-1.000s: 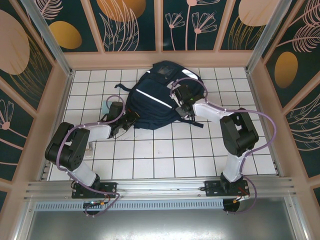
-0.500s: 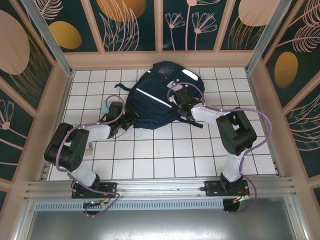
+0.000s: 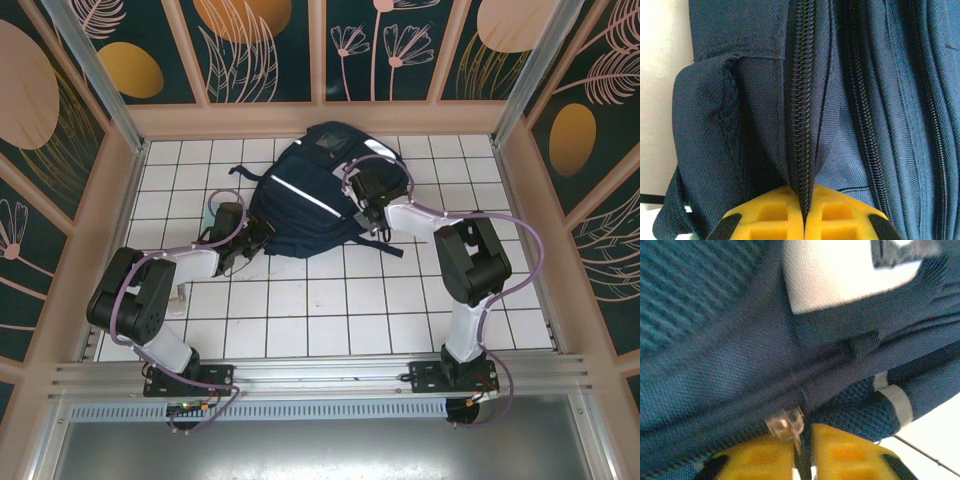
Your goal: Pack the student bag
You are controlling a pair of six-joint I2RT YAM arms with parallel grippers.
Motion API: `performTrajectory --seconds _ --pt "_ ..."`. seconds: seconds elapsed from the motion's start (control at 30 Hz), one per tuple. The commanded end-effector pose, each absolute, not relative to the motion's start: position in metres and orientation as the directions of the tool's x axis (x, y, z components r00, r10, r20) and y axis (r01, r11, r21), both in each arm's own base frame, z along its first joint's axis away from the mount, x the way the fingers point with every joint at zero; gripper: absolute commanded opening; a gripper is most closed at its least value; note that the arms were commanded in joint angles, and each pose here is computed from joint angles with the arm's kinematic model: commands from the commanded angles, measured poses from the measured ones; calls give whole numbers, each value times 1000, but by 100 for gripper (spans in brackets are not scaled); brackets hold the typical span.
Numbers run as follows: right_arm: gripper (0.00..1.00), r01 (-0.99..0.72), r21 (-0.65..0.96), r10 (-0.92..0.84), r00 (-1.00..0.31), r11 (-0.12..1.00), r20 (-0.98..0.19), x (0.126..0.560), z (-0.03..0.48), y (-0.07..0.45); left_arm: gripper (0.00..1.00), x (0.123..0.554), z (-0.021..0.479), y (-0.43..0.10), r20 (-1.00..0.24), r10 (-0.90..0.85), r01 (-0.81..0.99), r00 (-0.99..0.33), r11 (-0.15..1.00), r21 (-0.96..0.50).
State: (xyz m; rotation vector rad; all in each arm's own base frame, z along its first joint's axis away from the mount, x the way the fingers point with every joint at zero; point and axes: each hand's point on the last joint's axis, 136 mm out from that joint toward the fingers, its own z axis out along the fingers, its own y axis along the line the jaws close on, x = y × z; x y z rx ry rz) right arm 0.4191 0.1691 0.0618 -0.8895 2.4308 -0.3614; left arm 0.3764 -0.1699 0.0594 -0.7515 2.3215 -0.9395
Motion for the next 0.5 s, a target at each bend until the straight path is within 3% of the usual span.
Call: performTrajectory --seconds 0.0,0.23,0.47 --pt "28 -551 -214 -587 -709 807 -391 392 68 176 2 389 69 -155 -307 -679 -290 -667 616 -733" --pt "38 -547 -107 -530 -716 830 -453 373 94 186 12 387 85 -167 -331 -656 -235 -678 620 -749" --pt "53 -575 59 -416 -655 816 -631 367 150 219 22 380 83 -181 -341 -610 -208 -715 652 -729"
